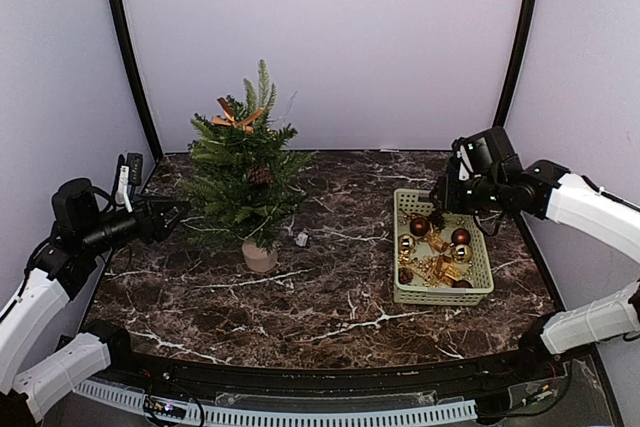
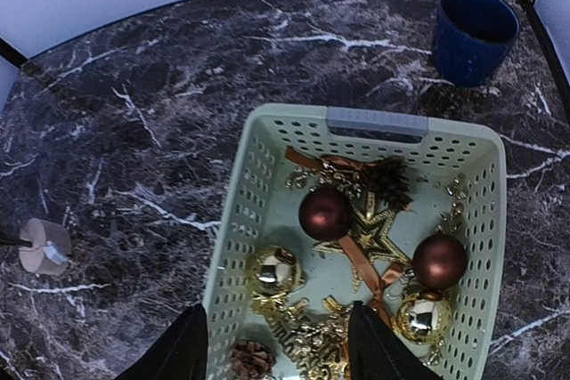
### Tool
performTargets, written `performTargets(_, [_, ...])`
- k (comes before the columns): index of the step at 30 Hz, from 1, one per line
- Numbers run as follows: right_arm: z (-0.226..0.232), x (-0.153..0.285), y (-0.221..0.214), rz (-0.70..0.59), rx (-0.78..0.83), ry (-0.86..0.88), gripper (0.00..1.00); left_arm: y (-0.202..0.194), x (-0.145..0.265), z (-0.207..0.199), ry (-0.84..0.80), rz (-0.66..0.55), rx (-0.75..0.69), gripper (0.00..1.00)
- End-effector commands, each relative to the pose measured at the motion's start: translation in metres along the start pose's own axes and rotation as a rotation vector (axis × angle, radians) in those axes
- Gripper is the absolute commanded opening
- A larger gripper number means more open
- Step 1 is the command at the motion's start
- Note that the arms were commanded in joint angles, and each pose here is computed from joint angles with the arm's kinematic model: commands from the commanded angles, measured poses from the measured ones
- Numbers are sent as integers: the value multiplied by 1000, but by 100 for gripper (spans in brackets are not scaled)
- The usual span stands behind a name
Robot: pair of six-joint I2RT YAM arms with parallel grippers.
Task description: Decorate the small christmas tree
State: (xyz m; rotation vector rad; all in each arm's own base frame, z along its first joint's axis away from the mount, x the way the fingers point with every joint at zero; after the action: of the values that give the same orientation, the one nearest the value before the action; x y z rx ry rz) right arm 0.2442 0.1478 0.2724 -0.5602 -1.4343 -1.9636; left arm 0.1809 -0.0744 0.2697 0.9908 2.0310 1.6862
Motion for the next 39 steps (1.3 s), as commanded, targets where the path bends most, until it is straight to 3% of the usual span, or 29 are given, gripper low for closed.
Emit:
performTargets(1, [-17, -30, -10, 77, -37, -16, 53, -3, 5, 4, 93, -27, 73, 70])
performTargets(8, [-44, -76, -4, 103, -21, -135, 49, -13, 6, 9, 143, -9, 127, 70])
performTargets(20, [-72, -147, 6, 180, 17, -182, 52, -13, 6, 12, 172, 5, 126, 70])
performTargets(36, [-88, -192, 4, 244, 69, -166, 52, -14, 8, 12, 184, 4, 130, 70])
performTargets(39, [-88, -193, 3, 249, 75, -167, 48, -13, 7, 11, 174, 7, 126, 70])
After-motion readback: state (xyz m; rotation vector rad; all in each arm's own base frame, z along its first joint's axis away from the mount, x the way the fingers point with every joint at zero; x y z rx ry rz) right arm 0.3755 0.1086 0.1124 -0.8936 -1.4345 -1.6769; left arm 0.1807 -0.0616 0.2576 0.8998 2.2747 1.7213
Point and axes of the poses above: each gripper's point midway between its finger pads, its own x axis back along the fingers, its own z axis along the line the jaws close on, y = z × x, the point moved 9 cm from there along x, back along the fingers, and after that the axes turned 7 degrees about -x, right-handed, at the moved point
